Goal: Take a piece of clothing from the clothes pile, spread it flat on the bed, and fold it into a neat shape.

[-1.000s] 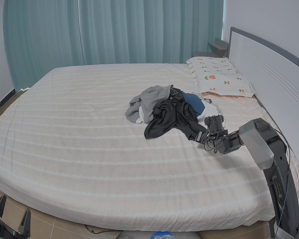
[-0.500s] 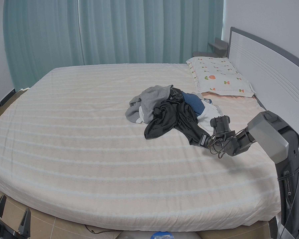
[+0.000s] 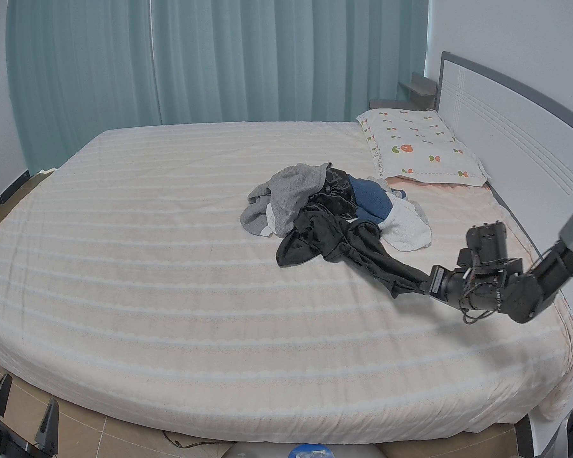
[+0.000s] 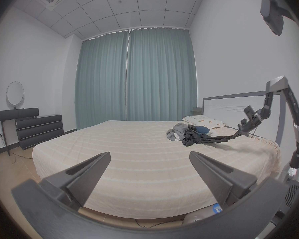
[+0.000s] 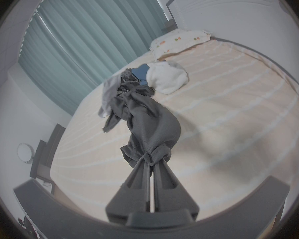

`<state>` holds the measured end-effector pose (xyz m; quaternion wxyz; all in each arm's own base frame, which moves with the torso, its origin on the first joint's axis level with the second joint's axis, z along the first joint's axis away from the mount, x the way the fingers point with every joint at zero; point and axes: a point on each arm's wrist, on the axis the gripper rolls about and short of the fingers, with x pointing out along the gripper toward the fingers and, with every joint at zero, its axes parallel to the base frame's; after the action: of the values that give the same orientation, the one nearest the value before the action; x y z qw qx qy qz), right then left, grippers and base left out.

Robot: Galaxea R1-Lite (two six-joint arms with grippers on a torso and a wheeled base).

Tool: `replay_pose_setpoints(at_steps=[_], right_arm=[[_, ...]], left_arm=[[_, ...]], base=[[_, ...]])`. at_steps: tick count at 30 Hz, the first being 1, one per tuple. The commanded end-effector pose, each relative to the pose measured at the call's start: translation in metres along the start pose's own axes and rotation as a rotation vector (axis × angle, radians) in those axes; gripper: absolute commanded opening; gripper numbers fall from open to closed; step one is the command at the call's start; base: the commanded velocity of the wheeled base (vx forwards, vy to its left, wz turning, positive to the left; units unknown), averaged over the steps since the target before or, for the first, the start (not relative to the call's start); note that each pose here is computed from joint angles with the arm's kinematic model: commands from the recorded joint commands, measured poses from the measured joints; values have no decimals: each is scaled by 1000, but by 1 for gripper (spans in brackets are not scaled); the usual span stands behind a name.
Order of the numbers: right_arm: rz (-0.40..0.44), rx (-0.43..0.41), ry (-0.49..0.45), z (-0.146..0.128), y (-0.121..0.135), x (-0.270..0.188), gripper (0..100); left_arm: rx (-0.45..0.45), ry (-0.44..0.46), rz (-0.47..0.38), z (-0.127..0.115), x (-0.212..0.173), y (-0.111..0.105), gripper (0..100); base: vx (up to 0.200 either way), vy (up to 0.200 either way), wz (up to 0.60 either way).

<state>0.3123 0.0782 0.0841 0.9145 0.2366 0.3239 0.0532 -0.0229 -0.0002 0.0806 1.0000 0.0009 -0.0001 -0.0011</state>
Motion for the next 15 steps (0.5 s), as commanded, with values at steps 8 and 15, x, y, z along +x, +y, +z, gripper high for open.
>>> replay_pose_setpoints(at_steps=[8,15], right_arm=[[157,-86,-150,-17,3,-136,0],[167,-111,-175,-16,5,-141,0]], left_arm=[[1,0,-1,-5,0,0,100],[1,-3,-12,-5,0,0,100]], base=[[0,0,0],[0,0,0]])
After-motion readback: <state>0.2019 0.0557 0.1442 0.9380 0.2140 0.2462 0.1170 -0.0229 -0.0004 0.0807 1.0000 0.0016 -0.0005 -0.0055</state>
